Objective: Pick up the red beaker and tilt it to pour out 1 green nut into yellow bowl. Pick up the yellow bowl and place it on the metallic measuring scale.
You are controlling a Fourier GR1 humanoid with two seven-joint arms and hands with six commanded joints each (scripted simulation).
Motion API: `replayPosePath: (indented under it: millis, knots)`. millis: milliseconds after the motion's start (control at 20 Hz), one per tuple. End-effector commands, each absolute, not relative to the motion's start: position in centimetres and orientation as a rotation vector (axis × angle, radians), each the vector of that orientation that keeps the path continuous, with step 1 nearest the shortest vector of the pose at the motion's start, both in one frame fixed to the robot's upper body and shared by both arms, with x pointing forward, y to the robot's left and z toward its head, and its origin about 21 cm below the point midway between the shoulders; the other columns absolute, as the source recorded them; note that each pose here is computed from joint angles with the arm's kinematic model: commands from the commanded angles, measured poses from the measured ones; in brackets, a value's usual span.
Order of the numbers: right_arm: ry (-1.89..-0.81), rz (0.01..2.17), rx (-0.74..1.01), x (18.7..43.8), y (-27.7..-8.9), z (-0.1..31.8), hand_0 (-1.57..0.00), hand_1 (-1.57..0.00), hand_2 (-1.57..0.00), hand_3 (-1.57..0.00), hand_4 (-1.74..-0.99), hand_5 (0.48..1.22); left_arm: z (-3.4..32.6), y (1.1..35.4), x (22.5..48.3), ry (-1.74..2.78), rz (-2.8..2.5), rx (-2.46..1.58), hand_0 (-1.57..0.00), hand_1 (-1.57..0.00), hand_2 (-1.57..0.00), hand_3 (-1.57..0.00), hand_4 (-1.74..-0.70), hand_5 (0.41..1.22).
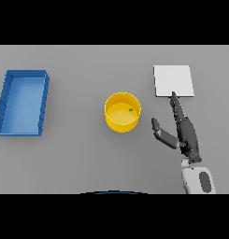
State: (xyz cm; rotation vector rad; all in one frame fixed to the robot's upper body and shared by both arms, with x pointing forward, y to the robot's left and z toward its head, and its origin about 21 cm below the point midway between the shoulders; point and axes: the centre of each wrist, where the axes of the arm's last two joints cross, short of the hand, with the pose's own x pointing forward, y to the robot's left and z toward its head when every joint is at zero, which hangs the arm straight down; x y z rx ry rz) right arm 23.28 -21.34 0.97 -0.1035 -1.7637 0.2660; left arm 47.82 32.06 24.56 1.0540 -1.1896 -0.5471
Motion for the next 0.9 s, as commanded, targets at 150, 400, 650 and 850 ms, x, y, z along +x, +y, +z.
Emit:
replayPosePath:
  millis: [150, 400, 650, 850]
  knots:
    - [-1.783, 0.298, -0.111, 23.1, -21.3, 1.0, 0.0, 0.0, 0.0, 0.0, -1.181, 0.687, 21.7, 34.5, 46.5, -1.162, -0.349, 0.969, -1.57, -1.57, -1.57, -1.49, -1.74, 1.221]
    - [-1.773, 0.324, -0.134, 22.8, -21.5, 0.9, 0.0, 0.0, 0.0, 0.0, -1.199, 0.707, 16.5, 34.5, 43.8, -1.113, -0.189, 0.859, -1.57, -1.57, -1.57, -1.37, -1.74, 1.221]
    - [-1.771, 0.315, -0.142, 23.1, -21.7, 1.1, 0.0, 0.0, 0.0, 0.0, -1.201, 0.696, 12.4, 34.6, 39.9, -1.074, -0.09, 0.801, -1.57, -1.57, -1.57, -1.4, -1.74, 1.221]
    - [-1.768, 0.305, -0.129, 23.0, -21.2, 0.7, 0.0, 0.0, 0.0, 0.0, -1.177, 0.686, 10.5, 33.4, 37.9, -1.023, -0.075, 0.773, -1.57, -1.57, -1.57, -1.39, -1.74, 1.15]
